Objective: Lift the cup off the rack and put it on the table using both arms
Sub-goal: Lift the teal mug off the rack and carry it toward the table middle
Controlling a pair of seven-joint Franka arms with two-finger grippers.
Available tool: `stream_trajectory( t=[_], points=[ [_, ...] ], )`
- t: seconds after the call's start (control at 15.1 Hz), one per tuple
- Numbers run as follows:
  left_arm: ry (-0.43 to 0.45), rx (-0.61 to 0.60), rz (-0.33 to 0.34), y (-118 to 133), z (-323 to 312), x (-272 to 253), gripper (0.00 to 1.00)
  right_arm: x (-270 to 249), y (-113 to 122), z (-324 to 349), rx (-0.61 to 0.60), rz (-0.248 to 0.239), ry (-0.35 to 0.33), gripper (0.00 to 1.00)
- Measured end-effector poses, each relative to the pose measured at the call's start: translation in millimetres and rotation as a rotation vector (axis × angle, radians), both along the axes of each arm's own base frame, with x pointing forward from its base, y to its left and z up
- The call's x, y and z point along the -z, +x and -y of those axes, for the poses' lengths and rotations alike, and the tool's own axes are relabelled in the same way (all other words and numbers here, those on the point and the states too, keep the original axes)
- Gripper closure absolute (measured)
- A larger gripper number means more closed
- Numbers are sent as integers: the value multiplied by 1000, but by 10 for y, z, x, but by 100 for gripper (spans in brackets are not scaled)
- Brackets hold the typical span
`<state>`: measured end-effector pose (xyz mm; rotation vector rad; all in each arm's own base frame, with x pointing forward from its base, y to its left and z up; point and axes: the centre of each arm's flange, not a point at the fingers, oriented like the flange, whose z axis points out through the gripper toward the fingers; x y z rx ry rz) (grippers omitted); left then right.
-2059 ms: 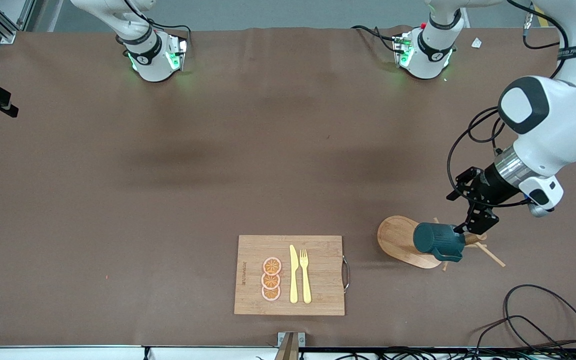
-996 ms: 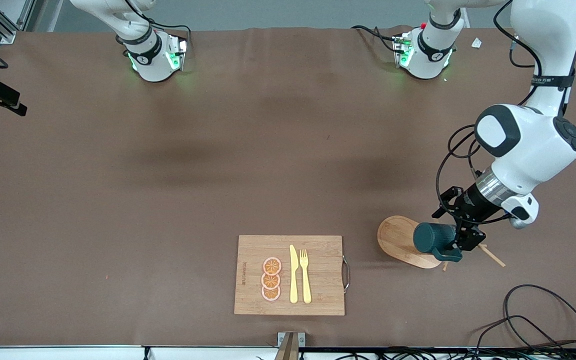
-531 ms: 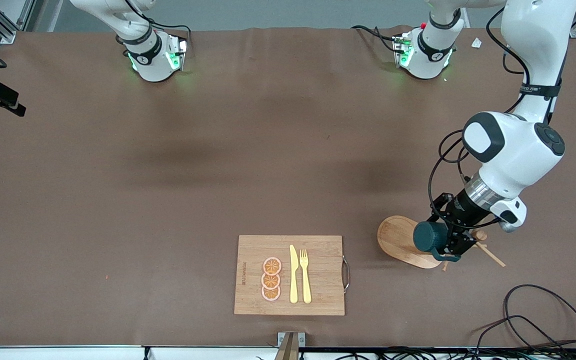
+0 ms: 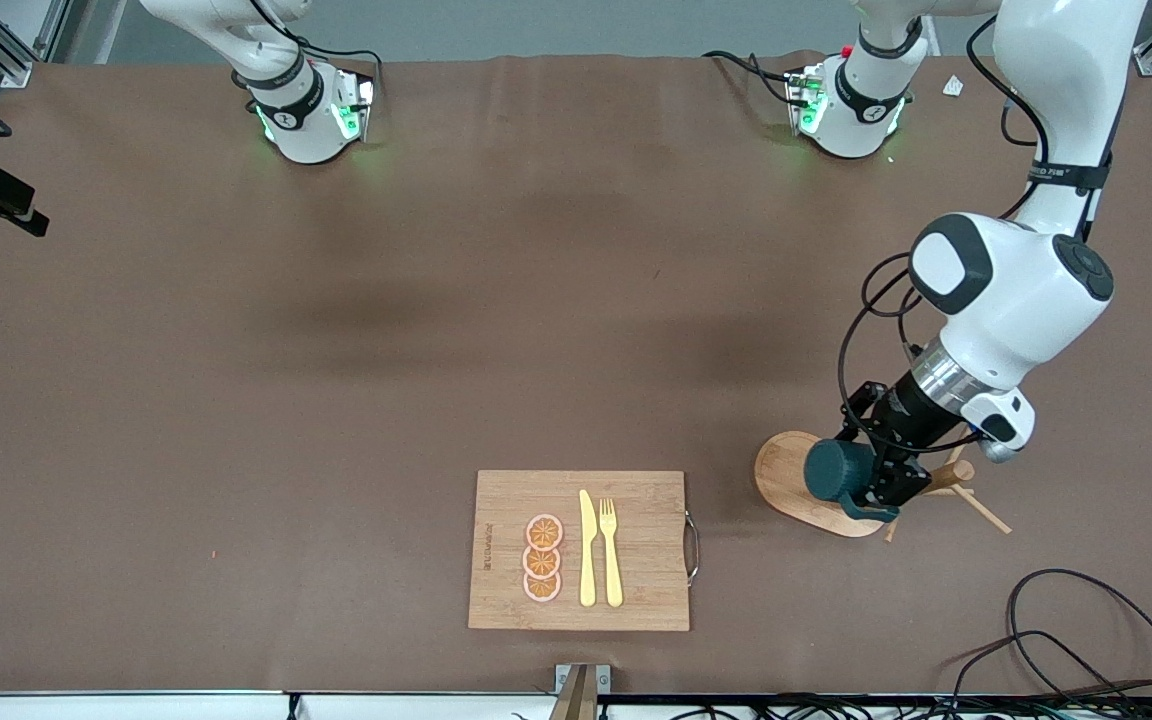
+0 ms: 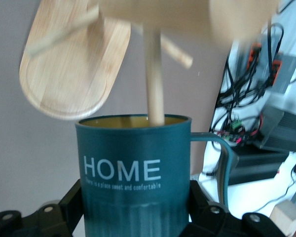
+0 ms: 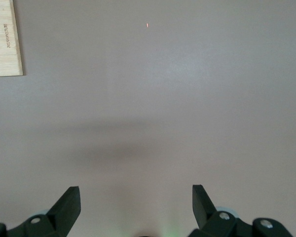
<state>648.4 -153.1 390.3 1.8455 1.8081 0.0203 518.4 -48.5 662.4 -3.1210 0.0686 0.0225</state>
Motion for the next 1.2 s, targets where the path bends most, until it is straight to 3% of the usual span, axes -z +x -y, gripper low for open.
stream_trajectory(
  t=[0.27, 0.6, 0.86, 1.2],
  points=[
    [7, 114, 17, -209, 522, -395, 15, -19, 0, -28, -5, 4, 0, 0],
    [167, 417, 150, -586, 1889, -651, 15, -27, -6, -48, -9, 2, 0, 0],
    [351, 677, 243, -822, 2965, -341, 15, -37, -1, -25, -5, 10, 0, 0],
    [698, 912, 282, -1125, 3944, 486, 15, -50, 8, 22, 4, 23, -1, 0]
  ],
)
